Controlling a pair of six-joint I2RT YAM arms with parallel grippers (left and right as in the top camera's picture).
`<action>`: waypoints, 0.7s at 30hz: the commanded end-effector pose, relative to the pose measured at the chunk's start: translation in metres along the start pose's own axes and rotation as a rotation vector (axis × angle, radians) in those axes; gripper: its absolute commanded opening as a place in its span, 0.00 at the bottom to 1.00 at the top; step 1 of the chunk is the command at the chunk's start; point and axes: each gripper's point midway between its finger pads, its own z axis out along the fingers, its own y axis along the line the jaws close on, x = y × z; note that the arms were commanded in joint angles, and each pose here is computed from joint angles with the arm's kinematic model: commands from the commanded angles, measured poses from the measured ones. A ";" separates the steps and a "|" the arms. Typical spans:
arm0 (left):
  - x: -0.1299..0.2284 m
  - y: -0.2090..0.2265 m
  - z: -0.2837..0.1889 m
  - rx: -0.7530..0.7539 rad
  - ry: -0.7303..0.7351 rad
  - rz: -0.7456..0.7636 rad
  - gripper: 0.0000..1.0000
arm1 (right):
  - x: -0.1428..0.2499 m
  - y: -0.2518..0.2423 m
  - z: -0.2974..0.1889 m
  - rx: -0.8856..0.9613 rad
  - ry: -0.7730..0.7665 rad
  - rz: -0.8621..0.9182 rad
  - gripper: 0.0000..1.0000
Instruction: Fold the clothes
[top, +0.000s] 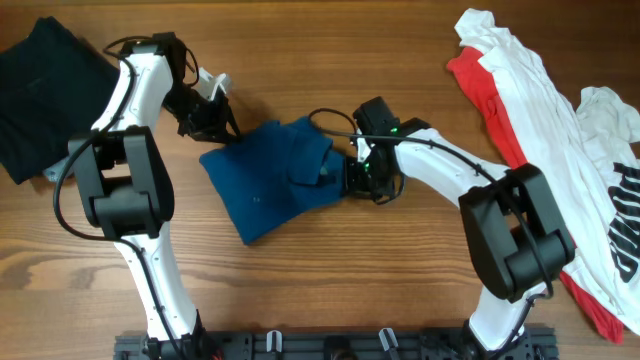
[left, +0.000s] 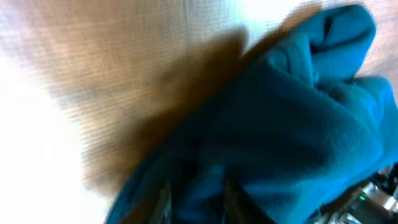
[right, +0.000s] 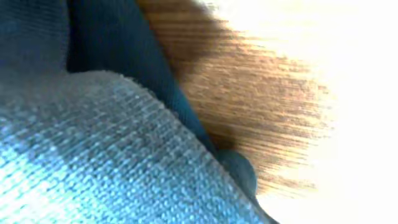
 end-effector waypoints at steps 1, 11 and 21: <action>0.021 -0.006 0.008 0.008 0.100 -0.066 0.21 | -0.008 0.000 0.002 0.016 -0.042 -0.047 0.24; 0.060 -0.031 0.024 0.031 0.273 -0.093 0.11 | -0.070 0.033 -0.010 -0.084 -0.309 -0.195 0.26; 0.031 0.034 -0.001 -0.225 0.112 -0.272 0.15 | -0.064 0.021 -0.007 -0.024 -0.283 -0.211 0.28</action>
